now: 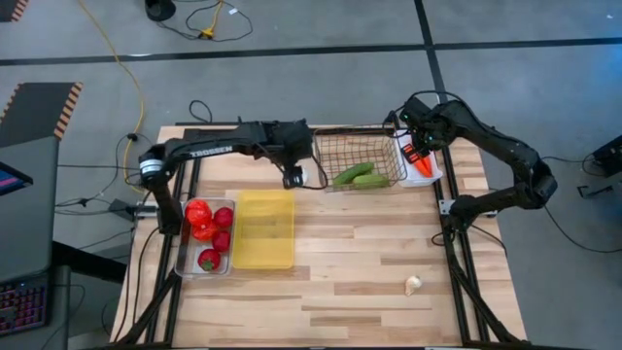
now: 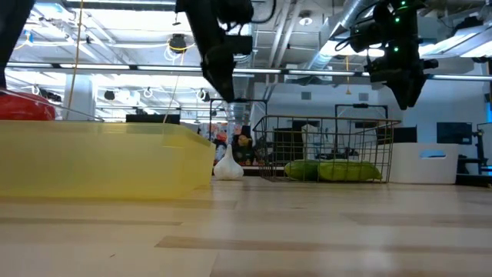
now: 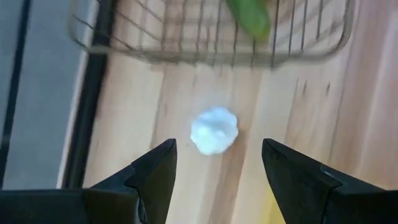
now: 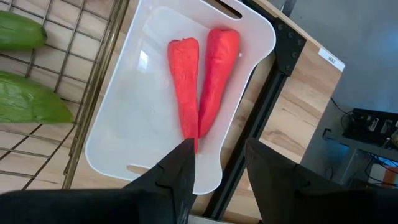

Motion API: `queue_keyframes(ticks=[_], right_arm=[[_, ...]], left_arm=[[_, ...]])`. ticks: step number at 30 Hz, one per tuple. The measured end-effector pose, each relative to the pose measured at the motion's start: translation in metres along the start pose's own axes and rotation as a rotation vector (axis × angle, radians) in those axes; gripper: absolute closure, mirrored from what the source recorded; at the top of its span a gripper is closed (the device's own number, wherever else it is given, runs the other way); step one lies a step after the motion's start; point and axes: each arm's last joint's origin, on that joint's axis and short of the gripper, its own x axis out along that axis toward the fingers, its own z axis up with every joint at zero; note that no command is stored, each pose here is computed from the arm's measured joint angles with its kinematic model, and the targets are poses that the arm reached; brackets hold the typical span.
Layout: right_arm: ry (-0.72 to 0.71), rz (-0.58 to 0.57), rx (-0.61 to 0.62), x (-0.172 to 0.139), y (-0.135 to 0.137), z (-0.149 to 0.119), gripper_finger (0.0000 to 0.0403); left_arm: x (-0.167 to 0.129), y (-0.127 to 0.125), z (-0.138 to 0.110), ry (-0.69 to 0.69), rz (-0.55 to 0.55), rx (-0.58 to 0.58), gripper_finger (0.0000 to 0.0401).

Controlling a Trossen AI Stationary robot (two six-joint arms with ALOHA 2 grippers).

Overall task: Sort produce into baskets
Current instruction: Put the top white garlic into the yellow bin

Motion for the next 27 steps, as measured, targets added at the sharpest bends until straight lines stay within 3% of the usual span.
queue_keyframes(ticks=[12,27], right_arm=[[-0.004,0.002,-0.006,0.0,0.001,0.0,0.0234],[-0.025,0.008,0.004,0.0,0.002,0.002,0.0234]], left_arm=[[0.063,-0.009,-0.001,0.157,-0.029,0.066,0.0184],[0.076,-0.008,0.001,0.151,-0.024,0.035,0.0195]])
